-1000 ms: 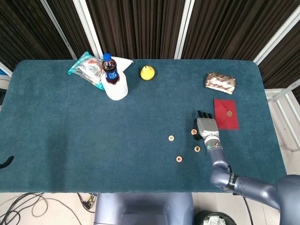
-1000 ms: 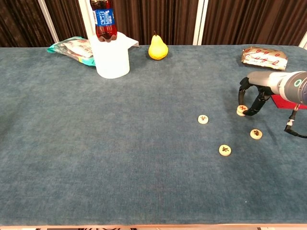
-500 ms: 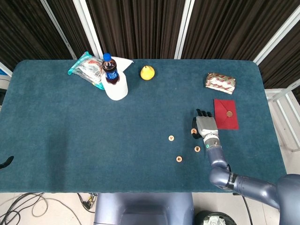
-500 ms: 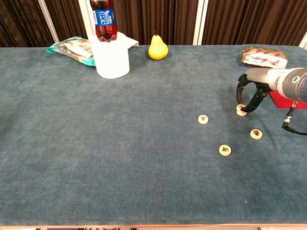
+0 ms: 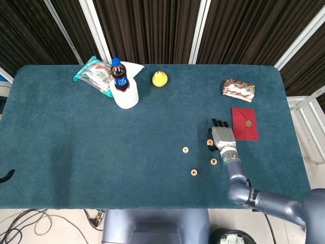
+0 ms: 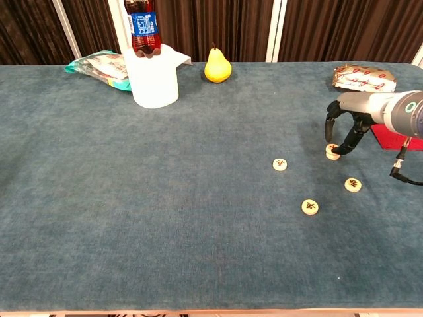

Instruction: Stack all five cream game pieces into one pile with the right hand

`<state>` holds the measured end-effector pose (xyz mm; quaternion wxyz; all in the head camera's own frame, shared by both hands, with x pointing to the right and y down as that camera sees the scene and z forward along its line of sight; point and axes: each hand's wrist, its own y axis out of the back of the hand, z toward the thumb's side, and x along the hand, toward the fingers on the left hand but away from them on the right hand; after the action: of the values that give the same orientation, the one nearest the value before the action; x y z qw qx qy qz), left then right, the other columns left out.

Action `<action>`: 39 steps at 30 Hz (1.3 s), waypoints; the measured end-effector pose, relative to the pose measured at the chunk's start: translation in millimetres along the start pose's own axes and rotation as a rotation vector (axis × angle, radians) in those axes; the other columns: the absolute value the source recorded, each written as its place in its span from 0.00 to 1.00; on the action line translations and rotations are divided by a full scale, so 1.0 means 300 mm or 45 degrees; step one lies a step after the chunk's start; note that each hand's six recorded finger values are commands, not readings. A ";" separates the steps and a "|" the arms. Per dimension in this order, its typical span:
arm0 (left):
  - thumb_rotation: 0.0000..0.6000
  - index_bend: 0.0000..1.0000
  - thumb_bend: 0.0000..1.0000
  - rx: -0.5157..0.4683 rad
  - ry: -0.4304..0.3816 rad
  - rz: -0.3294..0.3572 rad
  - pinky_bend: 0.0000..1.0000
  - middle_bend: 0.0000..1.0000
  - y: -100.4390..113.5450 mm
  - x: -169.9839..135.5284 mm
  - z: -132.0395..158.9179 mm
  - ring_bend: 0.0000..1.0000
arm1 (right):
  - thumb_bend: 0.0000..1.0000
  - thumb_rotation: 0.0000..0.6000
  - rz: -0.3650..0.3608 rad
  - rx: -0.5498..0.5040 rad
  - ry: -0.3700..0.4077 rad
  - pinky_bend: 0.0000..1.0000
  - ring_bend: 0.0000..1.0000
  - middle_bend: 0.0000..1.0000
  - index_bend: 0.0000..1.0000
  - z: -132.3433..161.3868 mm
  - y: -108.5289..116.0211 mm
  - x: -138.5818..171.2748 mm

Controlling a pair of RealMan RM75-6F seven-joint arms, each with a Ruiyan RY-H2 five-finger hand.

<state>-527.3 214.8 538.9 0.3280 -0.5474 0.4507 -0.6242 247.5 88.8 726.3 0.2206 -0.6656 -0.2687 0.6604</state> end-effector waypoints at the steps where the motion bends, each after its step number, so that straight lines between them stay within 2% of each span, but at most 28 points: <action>1: 1.00 0.06 0.16 0.000 0.000 0.000 0.00 0.00 0.000 0.000 0.000 0.00 | 0.39 1.00 0.000 -0.002 -0.001 0.00 0.00 0.00 0.48 0.000 -0.001 -0.001; 39: 1.00 0.06 0.16 0.000 0.002 0.001 0.00 0.00 0.001 0.000 0.001 0.00 | 0.39 1.00 0.015 -0.010 -0.026 0.00 0.00 0.00 0.48 -0.019 -0.015 -0.020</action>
<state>-527.1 214.7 538.7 0.3279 -0.5466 0.4512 -0.6246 252.9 88.5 734.0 0.2113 -0.6612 -0.2694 0.6675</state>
